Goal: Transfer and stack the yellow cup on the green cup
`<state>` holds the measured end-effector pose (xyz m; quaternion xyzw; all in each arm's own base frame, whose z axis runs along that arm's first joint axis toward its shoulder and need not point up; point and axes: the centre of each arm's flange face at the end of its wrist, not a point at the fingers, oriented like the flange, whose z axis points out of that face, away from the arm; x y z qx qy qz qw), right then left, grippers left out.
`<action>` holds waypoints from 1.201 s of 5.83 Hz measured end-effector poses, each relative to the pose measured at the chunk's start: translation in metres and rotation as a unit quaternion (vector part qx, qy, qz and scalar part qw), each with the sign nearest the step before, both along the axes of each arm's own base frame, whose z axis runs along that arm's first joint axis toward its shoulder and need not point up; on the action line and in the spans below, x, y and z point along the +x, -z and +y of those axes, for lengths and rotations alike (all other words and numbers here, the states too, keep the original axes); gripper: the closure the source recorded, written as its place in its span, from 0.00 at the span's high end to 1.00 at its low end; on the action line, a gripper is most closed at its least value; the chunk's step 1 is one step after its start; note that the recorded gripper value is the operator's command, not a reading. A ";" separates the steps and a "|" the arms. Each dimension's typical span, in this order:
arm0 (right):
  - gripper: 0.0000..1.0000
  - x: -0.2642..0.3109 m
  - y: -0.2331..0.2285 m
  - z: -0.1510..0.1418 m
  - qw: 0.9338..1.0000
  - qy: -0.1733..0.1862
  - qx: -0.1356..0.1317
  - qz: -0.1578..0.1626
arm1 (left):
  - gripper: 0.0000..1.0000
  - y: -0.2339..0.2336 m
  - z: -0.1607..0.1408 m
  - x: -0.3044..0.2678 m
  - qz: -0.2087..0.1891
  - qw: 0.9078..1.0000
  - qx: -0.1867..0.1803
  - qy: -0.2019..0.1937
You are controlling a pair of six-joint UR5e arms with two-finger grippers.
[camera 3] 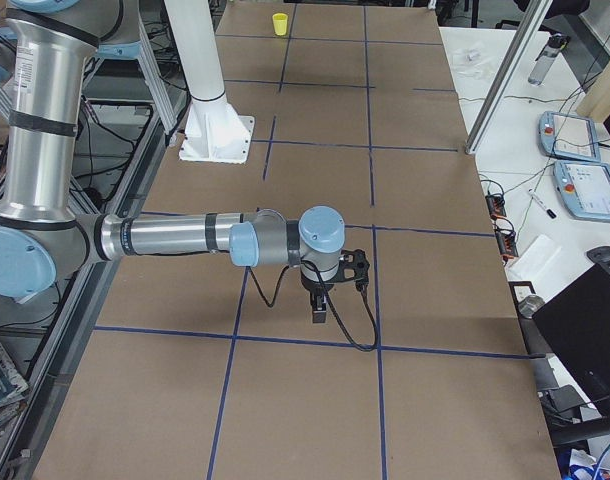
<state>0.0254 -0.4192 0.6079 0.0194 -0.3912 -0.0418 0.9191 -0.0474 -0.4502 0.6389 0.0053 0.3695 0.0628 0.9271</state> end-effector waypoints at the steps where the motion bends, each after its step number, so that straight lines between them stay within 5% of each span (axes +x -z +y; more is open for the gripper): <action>1: 1.00 0.000 0.001 0.000 1.000 0.000 0.001 0.000 | 1.00 0.022 -0.016 0.001 0.000 1.000 0.025 0.000; 4: 1.00 0.000 0.001 -0.001 1.000 0.000 0.001 0.000 | 1.00 0.088 -0.031 0.000 0.003 0.995 0.095 0.014; 7: 1.00 0.000 0.000 0.000 1.000 0.000 0.000 0.000 | 1.00 0.148 -0.018 0.034 -0.030 0.988 0.110 0.104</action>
